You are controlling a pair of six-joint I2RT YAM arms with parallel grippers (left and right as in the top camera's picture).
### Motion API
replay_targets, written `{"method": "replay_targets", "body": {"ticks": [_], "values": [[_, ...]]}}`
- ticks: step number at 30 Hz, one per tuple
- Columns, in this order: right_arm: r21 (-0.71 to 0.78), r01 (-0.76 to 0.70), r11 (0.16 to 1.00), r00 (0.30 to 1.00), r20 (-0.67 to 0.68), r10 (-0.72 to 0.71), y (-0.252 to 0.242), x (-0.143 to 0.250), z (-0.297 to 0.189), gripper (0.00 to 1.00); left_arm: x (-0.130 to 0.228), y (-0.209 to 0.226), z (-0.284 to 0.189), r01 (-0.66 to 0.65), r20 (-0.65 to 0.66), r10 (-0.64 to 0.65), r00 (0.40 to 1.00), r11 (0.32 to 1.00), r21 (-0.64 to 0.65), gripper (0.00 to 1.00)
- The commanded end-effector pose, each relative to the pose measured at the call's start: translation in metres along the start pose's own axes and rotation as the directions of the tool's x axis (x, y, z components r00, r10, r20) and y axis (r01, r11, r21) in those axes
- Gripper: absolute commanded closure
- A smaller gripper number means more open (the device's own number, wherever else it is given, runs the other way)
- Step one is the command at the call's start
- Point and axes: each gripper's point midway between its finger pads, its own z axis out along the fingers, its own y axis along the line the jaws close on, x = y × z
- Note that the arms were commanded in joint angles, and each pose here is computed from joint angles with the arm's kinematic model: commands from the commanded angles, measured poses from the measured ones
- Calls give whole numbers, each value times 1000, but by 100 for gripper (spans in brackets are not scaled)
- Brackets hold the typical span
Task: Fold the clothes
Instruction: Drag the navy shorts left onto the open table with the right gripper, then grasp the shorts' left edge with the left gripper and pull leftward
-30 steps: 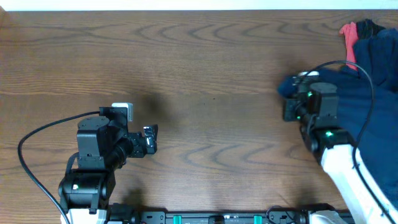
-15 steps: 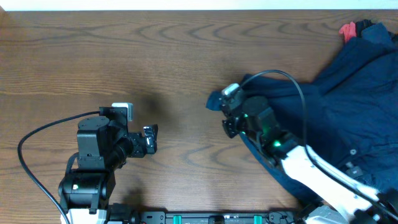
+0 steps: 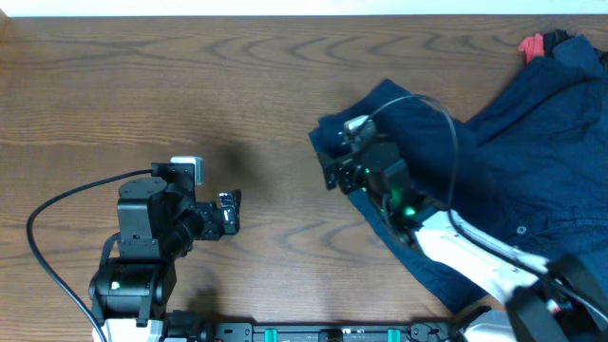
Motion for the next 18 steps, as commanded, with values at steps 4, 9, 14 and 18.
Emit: {"method": "replay_targets", "body": {"ticks": [4,9,14,18], "values": [[289,-104,952,993,-27,116,-91,-10,-64,1,-16,-15,2,-3,31,0,1000,997,83,2],[443,-214,870,945,-133,300,-136,32,-105,1,-17,-29,35,46,-43,-40,998,986,158,2],[557,-311,770,878,-141,457,-165,59,-135,1,-3,-60,87,73,-169,-30,985,963,260,2],[559,-333,759,863,-144,484,-169,63,-138,1,9,-90,128,59,-210,13,978,942,329,2]]}}
